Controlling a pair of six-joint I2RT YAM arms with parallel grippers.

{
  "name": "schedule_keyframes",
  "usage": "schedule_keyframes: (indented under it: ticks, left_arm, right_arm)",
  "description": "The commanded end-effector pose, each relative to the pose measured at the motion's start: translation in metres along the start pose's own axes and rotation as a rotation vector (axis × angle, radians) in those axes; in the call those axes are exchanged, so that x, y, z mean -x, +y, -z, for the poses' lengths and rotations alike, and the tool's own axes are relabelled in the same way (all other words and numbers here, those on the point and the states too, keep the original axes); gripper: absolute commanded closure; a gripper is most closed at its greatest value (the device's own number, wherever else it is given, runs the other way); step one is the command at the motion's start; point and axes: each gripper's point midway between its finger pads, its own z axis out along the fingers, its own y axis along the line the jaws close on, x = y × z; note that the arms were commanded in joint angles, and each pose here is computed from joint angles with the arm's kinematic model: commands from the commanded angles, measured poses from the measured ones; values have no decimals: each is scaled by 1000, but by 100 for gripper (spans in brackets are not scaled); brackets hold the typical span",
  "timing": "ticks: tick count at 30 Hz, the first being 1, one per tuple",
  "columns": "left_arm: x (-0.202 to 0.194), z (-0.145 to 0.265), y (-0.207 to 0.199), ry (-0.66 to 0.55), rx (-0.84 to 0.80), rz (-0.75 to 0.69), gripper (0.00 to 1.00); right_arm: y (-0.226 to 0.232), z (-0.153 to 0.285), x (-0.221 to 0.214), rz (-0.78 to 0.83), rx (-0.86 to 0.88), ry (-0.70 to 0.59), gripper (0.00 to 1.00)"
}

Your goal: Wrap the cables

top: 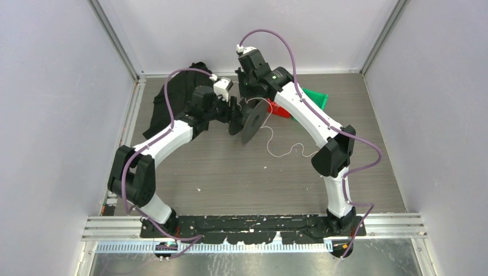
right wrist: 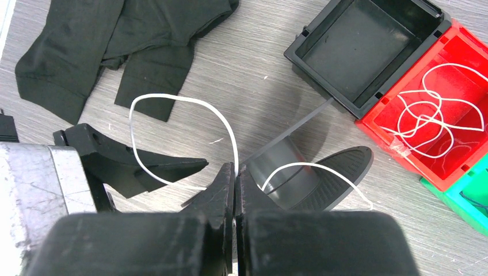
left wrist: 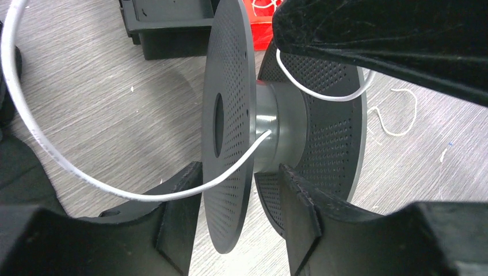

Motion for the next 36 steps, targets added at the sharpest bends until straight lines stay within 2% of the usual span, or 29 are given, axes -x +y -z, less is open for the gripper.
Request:
schedule_keyframes:
  ticks: [1, 8, 24, 26, 32, 36]
  left_arm:
    - [16, -4, -4, -52, -28, -52, 49]
    - [9, -3, 0, -42, -10, -68, 44]
    - [-4, -9, 3, 4, 4, -98, 60]
    - [-6, -10, 4, 20, 8, -100, 64]
    - [-5, -12, 5, 22, 9, -99, 97]
    - [1, -8, 2, 8, 7, -99, 99]
  right_arm:
    - [9, 15, 25, -27, 37, -75, 100]
    - [11, 16, 26, -30, 42, -76, 100]
    - [12, 17, 26, -37, 49, -75, 100]
    - [12, 18, 25, -37, 48, -73, 100]
    - [11, 18, 24, -35, 46, -71, 100]
    - [8, 19, 22, -35, 35, -70, 100]
